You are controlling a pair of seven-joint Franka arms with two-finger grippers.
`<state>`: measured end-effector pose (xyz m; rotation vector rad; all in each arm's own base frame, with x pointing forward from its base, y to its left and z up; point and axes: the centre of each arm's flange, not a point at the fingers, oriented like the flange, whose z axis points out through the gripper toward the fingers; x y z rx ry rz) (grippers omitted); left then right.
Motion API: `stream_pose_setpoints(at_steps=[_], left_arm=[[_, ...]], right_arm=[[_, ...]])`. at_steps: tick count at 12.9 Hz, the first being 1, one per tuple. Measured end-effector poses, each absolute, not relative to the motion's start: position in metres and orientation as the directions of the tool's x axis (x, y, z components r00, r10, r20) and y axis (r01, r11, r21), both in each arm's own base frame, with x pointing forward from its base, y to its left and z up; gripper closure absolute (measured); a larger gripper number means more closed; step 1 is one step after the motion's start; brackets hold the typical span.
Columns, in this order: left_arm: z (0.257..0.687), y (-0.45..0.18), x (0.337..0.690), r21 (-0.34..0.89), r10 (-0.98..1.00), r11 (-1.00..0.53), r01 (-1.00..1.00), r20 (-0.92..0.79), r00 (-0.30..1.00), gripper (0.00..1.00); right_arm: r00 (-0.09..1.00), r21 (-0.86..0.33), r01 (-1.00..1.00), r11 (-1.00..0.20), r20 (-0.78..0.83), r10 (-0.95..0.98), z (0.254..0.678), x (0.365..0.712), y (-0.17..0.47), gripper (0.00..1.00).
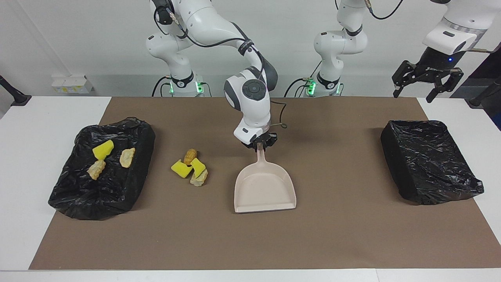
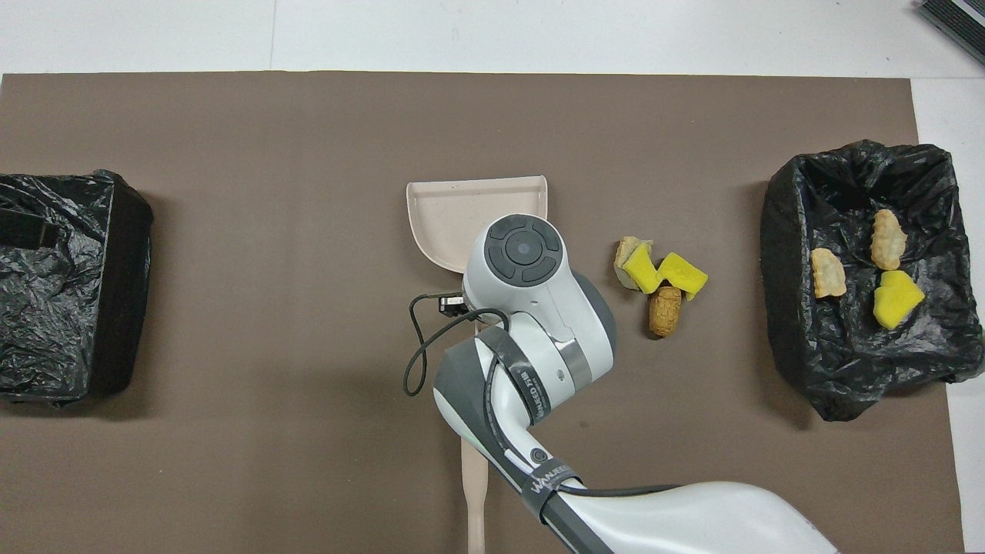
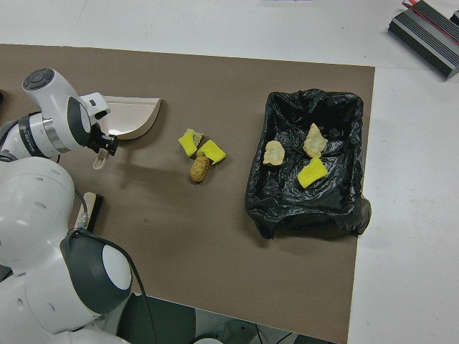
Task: Sweep and dump trash in bin
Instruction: 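Return the dustpan to the table center with the right gripper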
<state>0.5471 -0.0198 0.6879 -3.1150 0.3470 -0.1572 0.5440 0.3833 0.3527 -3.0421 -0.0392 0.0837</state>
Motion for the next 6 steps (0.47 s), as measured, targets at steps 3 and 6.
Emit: stream_pose_setpoints(at_steps=[3, 6], left_arm=[[0.687, -0.040, 0.542, -0.006, -0.199, -0.980, -0.199, 0.075, 0.977, 0.00], [0.687, -0.043, 0.533, -0.001, -0.195, -0.981, -0.195, 0.034, 0.980, 0.00]], right_arm=[[0.999, -0.111, 0.015, -0.994, -0.032, 0.019, 0.375, 0.549, 0.373, 0.02], [0.999, -0.126, 0.032, -0.991, -0.011, 0.034, 0.429, 0.566, 0.320, 0.00]])
